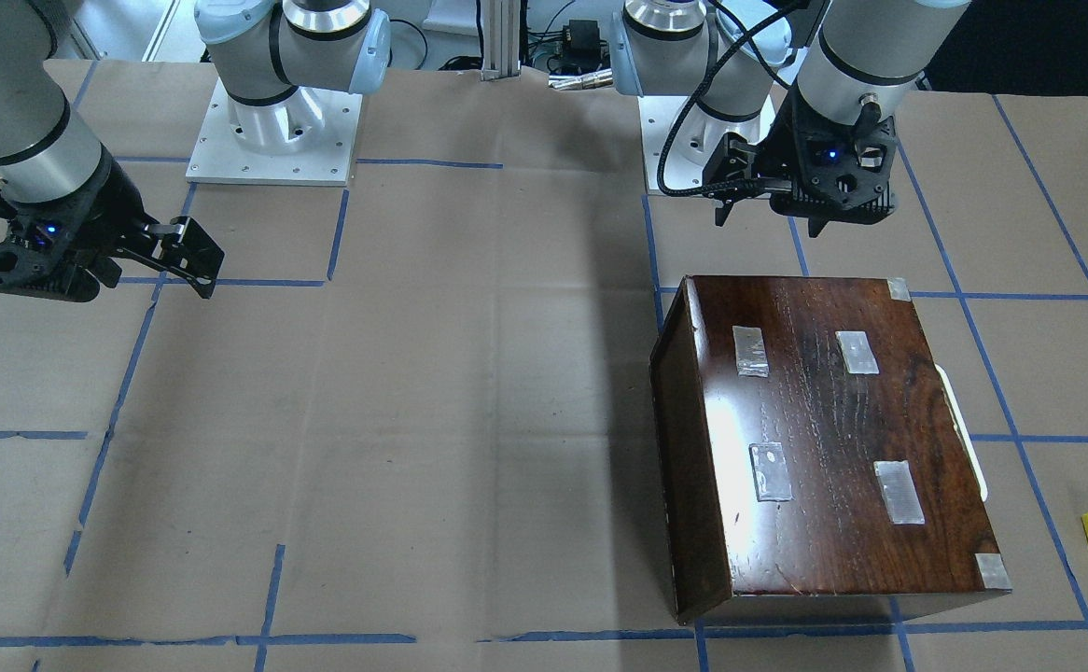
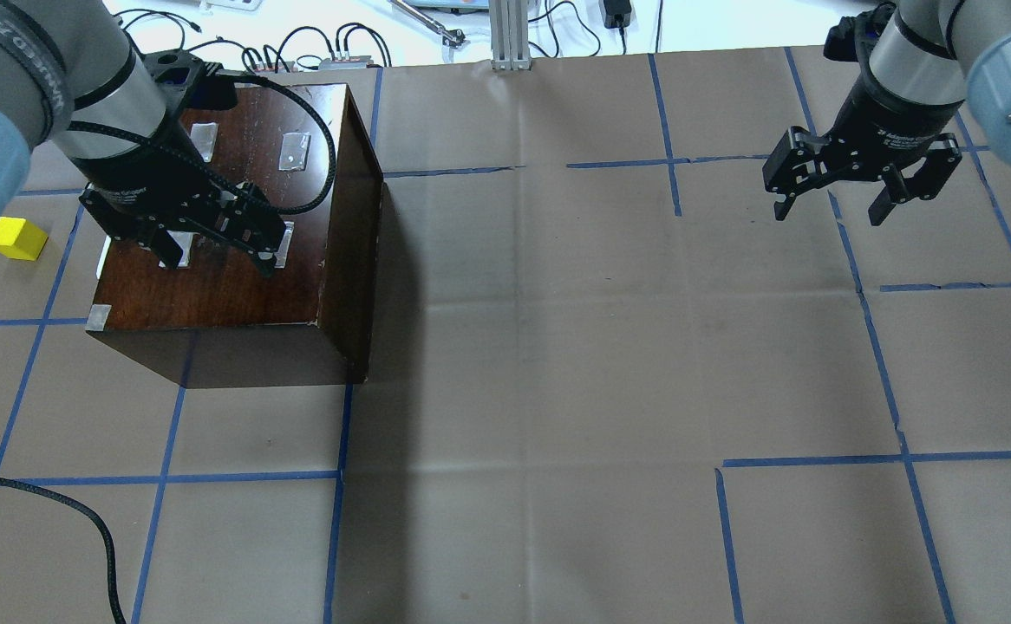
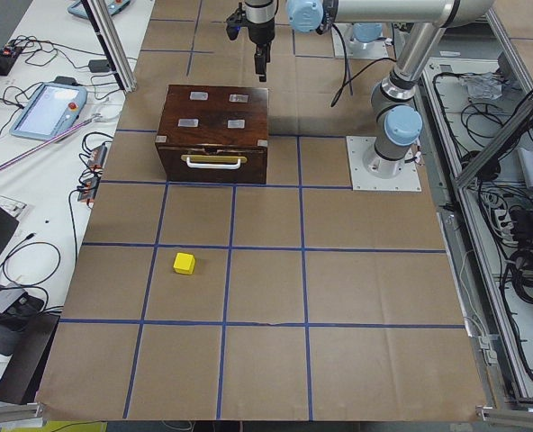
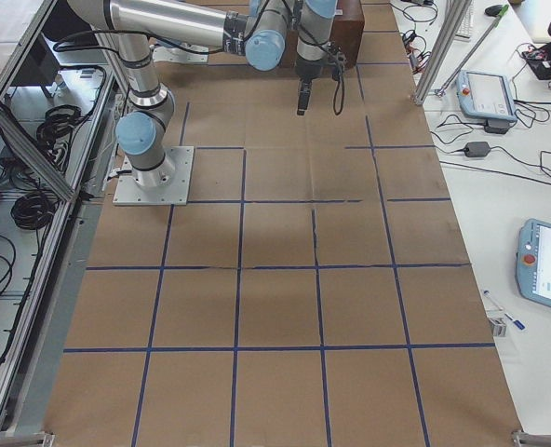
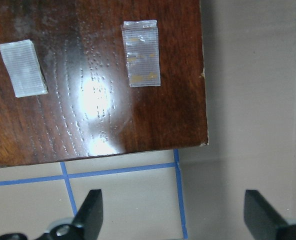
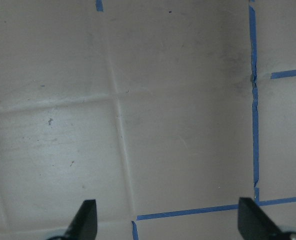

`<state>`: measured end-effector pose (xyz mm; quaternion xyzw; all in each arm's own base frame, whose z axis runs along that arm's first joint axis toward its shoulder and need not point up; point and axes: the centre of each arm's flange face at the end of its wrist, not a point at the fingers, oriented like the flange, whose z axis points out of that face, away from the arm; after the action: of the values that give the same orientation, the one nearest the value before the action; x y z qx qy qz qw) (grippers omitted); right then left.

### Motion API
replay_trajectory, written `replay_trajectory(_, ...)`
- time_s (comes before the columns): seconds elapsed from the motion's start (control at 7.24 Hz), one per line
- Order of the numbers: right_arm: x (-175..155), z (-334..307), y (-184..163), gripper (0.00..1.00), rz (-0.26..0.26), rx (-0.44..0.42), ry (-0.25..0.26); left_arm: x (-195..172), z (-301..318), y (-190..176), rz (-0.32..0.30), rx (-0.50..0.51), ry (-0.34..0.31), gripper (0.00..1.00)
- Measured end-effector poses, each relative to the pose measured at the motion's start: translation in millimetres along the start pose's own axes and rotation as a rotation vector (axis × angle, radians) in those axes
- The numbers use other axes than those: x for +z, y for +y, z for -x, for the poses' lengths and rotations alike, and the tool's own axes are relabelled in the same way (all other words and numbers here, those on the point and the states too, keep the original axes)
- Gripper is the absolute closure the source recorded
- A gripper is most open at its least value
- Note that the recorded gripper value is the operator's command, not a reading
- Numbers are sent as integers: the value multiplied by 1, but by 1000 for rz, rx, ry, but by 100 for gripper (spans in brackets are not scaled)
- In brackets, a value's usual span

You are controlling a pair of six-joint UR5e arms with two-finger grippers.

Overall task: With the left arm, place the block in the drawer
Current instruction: 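Move the left gripper off the cabinet top toward its drawer handle side, then lower the left gripper and hook the white drawer handle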

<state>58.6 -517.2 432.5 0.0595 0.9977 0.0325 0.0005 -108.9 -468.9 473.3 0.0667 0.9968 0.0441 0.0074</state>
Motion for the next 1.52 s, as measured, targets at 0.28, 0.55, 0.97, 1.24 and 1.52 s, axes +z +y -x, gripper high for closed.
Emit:
replay_trajectory(0.28,0,0,0,0,0,-1,0,-2,19,0,-6,3,-1,0)
replay_trajectory(0.55,0,0,0,0,0,-1,0,-6,78,4,-15,13,6,0)
replay_trajectory(0.97,0,0,0,0,0,-1,0,12,203,11,15,-149,19,0)
replay_trajectory(1.24,0,0,0,0,0,-1,0,36,268,1,25,-149,38,0)
replay_trajectory(1.52,0,0,0,0,0,-1,0,58,310,-25,26,-125,56,0)
